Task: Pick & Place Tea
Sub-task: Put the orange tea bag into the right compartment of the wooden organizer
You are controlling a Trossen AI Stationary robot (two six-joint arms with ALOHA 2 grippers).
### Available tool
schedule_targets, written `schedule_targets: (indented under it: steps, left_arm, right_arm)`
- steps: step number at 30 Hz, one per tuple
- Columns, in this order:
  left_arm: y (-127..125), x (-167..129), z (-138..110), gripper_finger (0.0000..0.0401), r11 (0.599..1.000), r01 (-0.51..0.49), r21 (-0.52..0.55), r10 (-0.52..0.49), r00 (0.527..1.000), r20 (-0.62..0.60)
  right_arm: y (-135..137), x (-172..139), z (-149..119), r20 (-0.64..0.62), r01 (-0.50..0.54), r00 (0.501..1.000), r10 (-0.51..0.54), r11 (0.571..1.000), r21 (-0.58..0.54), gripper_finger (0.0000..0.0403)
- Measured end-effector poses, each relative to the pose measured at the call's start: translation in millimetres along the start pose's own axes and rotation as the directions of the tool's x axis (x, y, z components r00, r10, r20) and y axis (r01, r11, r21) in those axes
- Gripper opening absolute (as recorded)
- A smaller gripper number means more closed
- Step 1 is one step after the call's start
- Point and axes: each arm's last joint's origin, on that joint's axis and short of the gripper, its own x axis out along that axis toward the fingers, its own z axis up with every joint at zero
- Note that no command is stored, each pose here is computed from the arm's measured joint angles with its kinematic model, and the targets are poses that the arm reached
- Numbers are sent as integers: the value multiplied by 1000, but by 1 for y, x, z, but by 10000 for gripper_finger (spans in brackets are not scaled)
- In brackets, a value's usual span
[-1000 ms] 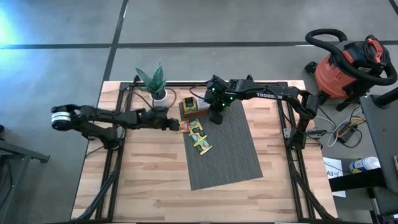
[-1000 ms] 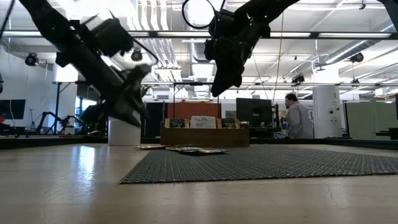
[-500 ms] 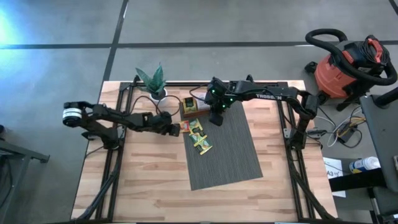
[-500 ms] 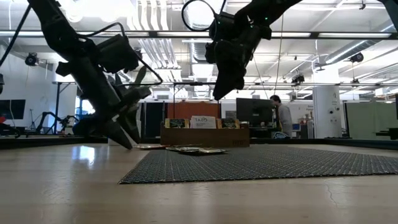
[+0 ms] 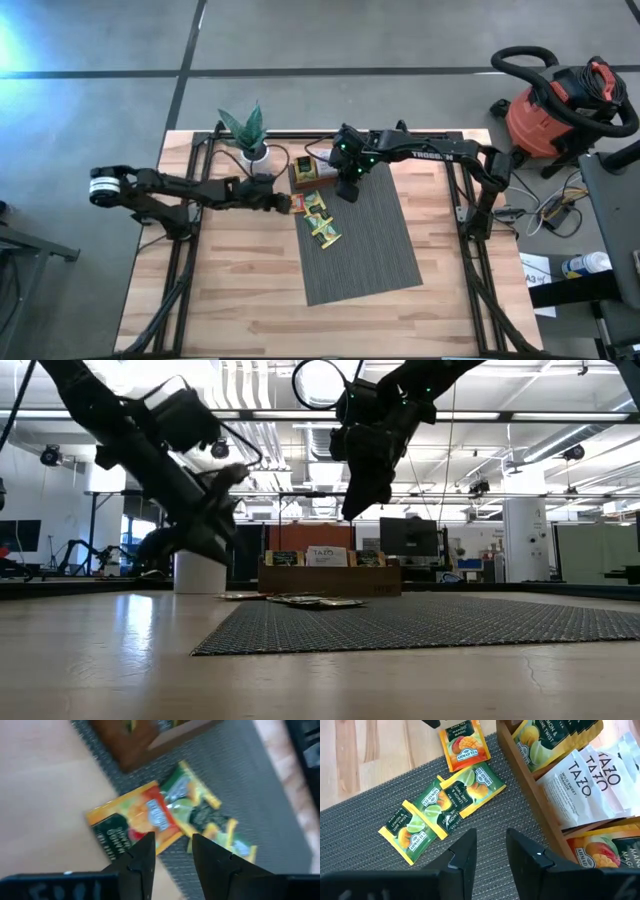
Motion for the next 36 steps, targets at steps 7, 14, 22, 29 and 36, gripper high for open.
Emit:
schedule_targets:
  steps: [7,14,22,29,36]
  left_arm:
    - [11,17,-9,124,996,-91,-1,91,995,-47]
    - [12,30,-13,124,995,-97,3,97,988,-122]
    - [12,19,-23,124,990,-131,50,139,959,-245]
    - [12,2,-39,124,966,-144,216,212,918,-336]
    - [0,-6,-61,124,872,21,490,196,901,-388]
  right_arm:
    - [0,0,2,23,1,1000,-1,1000,-16,98]
    - [0,1,1,21,1,1000,-1,1000,-16,102]
    - [0,1,1,19,1,1000,-1,1000,-15,93]
    - [0,1,1,19,-2,1000,2,1000,-4,100]
    - [3,5,1,14,-38,999,37,999,18,100]
